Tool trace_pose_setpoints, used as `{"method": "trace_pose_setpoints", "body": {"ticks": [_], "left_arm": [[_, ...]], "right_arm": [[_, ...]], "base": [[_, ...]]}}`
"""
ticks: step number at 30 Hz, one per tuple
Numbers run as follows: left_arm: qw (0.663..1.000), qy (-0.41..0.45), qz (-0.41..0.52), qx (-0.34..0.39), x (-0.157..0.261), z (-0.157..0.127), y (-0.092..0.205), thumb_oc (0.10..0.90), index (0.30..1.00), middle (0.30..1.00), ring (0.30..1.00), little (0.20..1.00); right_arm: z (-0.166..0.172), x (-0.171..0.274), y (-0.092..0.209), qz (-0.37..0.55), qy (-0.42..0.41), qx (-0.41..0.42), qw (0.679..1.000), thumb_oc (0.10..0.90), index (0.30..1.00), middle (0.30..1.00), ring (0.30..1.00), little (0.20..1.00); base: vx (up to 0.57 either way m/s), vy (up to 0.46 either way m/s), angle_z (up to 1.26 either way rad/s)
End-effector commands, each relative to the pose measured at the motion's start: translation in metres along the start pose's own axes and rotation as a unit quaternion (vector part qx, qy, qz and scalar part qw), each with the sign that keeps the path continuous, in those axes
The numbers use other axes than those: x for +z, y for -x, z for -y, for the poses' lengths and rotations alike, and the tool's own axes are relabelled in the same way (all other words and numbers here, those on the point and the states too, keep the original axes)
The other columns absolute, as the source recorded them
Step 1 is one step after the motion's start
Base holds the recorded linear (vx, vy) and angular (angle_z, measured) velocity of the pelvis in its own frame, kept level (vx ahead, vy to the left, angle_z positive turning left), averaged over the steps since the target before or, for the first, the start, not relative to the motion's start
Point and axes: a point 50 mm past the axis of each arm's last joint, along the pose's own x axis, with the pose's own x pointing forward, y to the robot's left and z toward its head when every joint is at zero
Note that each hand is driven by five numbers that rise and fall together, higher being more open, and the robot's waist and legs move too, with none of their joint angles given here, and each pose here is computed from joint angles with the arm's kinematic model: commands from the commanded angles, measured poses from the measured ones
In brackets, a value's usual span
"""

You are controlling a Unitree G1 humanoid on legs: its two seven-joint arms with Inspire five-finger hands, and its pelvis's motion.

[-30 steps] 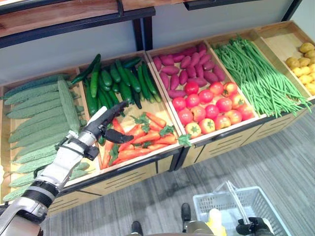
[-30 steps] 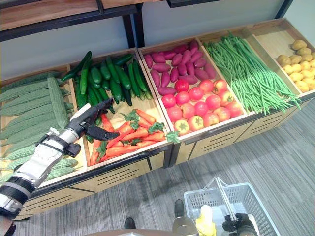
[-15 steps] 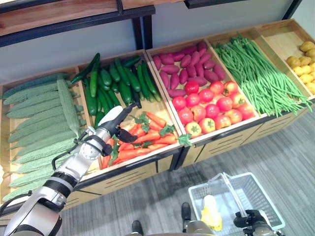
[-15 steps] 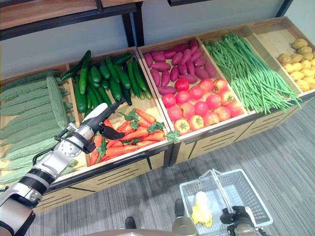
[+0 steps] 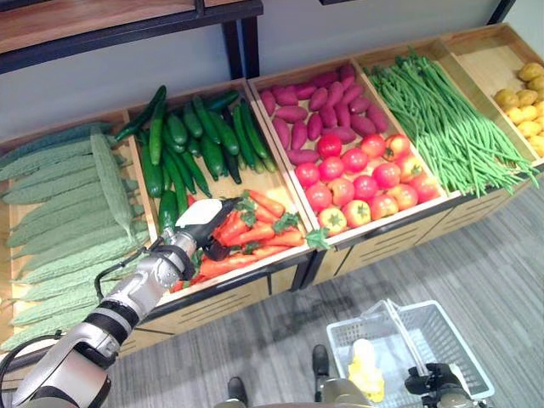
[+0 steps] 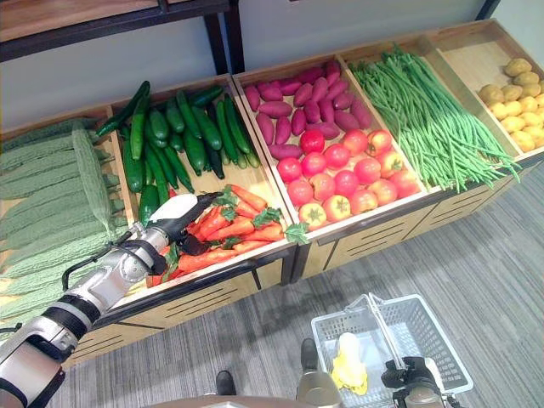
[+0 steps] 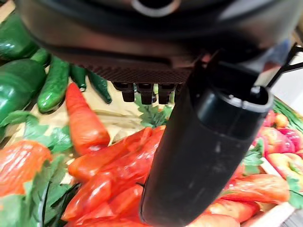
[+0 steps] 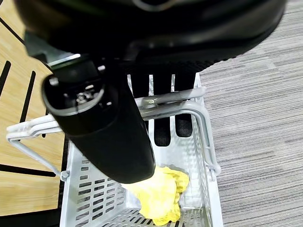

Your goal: Get the vegetables into the basket

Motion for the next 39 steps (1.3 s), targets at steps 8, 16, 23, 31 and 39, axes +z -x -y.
{"method": "trace_pose_setpoints", "body": {"ticks": [8,16,23,31,39], "left_arm": [[0.986,-0.047,-0.016,0.157,-0.001,-0.072,-0.018,0.4,0.3,0.3,0.3,0.3],[0.984,-0.051,-0.001,0.172,0.004,-0.078,-0.018,0.4,0.3,0.3,0.3,0.3],[0.979,-0.077,0.031,0.188,0.015,-0.096,-0.017,0.4,0.3,0.3,0.3,0.3],[0.967,-0.101,0.082,0.219,0.031,-0.125,-0.009,0.4,0.3,0.3,0.3,0.3],[0.957,-0.105,0.104,0.25,0.036,-0.15,0.005,0.4,0.3,0.3,0.3,0.3]], "right_arm": [[0.023,0.013,-0.004,0.026,0.015,-0.054,0.998,0.4,0.3,0.3,0.3,0.3],[0.02,0.013,-0.004,0.029,0.019,-0.052,0.998,0.4,0.3,0.3,0.3,0.3],[0.019,0.012,-0.004,0.028,0.019,-0.048,0.998,0.4,0.3,0.3,0.3,0.3],[0.018,0.007,-0.003,0.023,0.023,-0.041,0.999,0.4,0.3,0.3,0.3,0.3],[0.015,-0.001,-0.001,0.011,0.021,-0.032,0.999,0.4,0.3,0.3,0.3,0.3]], "base": [[0.0,0.0,0.0],[0.0,0.0,0.0],[0.0,0.0,0.0],[0.0,0.0,0.0],[0.0,0.0,0.0]]}}
